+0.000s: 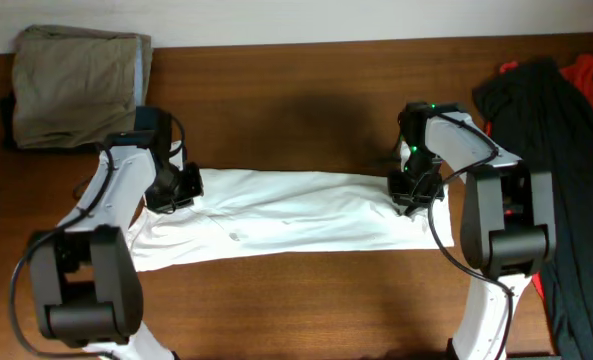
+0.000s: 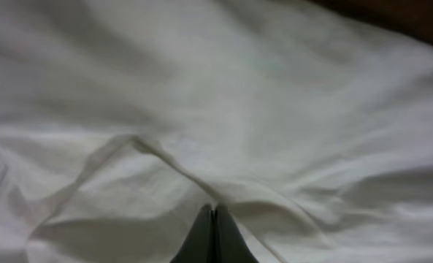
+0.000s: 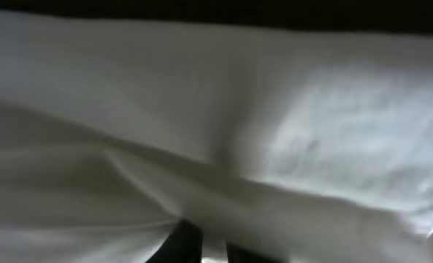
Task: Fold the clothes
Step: 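Grasp the folded shirt's top corners and pull them down with both grippers, then release the shirt strip and lift both grippers away, then grasp the right end of the shirt strip with the right gripper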
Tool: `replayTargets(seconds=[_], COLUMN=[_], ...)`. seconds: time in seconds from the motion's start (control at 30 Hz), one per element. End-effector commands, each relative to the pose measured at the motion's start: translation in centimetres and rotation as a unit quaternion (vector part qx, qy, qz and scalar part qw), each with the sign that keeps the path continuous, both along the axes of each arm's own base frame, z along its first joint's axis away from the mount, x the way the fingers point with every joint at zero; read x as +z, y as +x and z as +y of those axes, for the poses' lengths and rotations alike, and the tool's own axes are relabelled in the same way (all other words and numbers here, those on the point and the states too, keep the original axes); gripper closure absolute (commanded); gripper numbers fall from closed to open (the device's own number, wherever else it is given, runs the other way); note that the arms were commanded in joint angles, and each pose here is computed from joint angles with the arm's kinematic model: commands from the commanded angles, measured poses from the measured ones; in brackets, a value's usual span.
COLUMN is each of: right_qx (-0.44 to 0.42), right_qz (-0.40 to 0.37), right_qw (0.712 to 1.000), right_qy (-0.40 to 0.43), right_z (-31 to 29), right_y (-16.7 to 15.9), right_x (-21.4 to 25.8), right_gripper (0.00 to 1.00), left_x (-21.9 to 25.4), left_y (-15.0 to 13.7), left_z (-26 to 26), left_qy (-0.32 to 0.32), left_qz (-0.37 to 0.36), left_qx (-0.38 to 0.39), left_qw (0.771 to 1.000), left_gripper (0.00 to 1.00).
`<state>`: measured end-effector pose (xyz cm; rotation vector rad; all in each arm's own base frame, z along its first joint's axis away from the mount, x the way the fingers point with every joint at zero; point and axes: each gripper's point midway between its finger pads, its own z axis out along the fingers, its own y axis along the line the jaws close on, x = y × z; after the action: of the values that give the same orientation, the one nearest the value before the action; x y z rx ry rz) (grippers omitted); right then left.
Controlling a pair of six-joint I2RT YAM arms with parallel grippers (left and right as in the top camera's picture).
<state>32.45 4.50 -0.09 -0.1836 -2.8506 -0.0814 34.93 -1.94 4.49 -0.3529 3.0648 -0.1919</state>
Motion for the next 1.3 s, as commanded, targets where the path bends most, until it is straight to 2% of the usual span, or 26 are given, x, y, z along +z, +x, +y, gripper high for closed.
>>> replayTargets(seconds=[0.0,0.07,0.1,0.17,0.33,0.4,0.47,0.57,0.6,0.63,0.67,0.7,0.77,0.8,0.83,0.9,0.93,1.0,1.1,1.23,1.27], right_qx=[-0.009,-0.030,-0.031,-0.041,-0.059,-0.063,-0.066,-0.064,-0.064,-0.070,-0.081,-0.098,-0.123,-0.120,-0.095,-0.064,-0.081,-0.112,-0.084,-0.069,-0.060], right_qz=[0.007,-0.003,-0.004,-0.006,-0.013,-0.018,-0.021,-0.043,-0.066,-0.086,-0.098,-0.102,-0.092,-0.089,-0.091,-0.117,-0.126,-0.112,-0.109,-0.086,-0.079], right_qw=[1.000,0.994,0.992,0.991,0.991,0.992,0.993,0.991,0.988,0.985,0.982,0.980,0.980,0.983,0.990,0.983,0.974,0.968,0.957,0.951,0.952], right_qy=[-0.029,-0.105,-0.124,-0.125,-0.123,-0.109,-0.101,-0.106,-0.126,-0.133,-0.138,-0.139,-0.129,-0.106,-0.046,0.123,0.167,0.194,0.257,0.289,0.291], right_z=[-1.1,-3.4,-4.1,-4.8,-5.4,-4.9,-4.6,-4.8,-5.7,-6.5,-7.5,-8.7,-12.4,-13.0,-13.1,-12.0,-12.2,-12.4,-9.4,-5.9,-5.1], right_y=[-1.0,-0.7,-0.7,-0.5,-0.1,0.3,0.9,3.2,4.4,5.5,6.1,6.4,5.7,5.5,5.3,4.6,4.0,2.3,0.5,-0.8,-1.0], right_x=[-1.0,-1.0,-0.9,-0.9,-1.0,-1.0,0.0,4.0,6.0,7.7,8.6,8.9,8.6,8.4,8.0,7.2,6.6,4.5,2.0,1.0,0.9], right_gripper=[0.84,0.85,0.85,0.85,0.85,0.85,0.93,0.92,0.82,0.63,0.21,0.01,0.01,0.01,0.01,0.01,0.01,0.01,0.01,0.00,0.06], left_x=[-4.8,-6.8,-7.4,-7.2,-7.0,-6.1,-4.2,0.9,2.7,4.7,5.3,5.3,4.9,4.7,4.5,4.3,4.3,4.3,4.3,4.3,4.3], left_y=[-1.7,-2.5,-3.0,-3.5,-4.8,-4.3,-3.2,-0.5,0.1,0.8,1.0,1.1,0.8,0.9,0.9,1.0,1.0,1.1,1.9,2.0,2.0], left_z=[-0.2,0.3,2.1,4.9,11.2,12.8,14.4,15.9,16.0,15.9,15.2,14.7,14.3,14.3,14.3,14.3,14.4,14.2,13.7,13.6,13.5], left_qy=[-0.007,-0.002,0.031,0.068,0.069,0.067,0.072,0.080,0.081,0.077,0.067,0.060,0.058,0.058,0.058,0.058,0.058,0.055,0.036,0.036,0.036], left_qz=[0.071,0.104,0.119,0.127,0.139,0.131,0.120,0.093,0.085,0.074,0.070,0.072,0.079,0.079,0.077,0.077,0.075,0.074,0.059,0.059,0.059], left_qx=[-0.003,0.008,0.038,0.069,0.160,0.181,0.198,0.207,0.206,0.205,0.202,0.197,0.194,0.194,0.194,0.194,0.194,0.194,0.194,0.192,0.192], left_qw=[0.997,0.995,0.992,0.987,0.975,0.972,0.970,0.971,0.971,0.973,0.975,0.976,0.976,0.976,0.976,0.976,0.976,0.977,0.979,0.979,0.979], left_gripper=[1.00,1.00,1.00,1.00,1.00,1.00,1.00,1.00,1.00,1.00,0.99,0.92,0.64,0.39,0.22,0.01,0.01,0.01,0.01,0.01,0.01])
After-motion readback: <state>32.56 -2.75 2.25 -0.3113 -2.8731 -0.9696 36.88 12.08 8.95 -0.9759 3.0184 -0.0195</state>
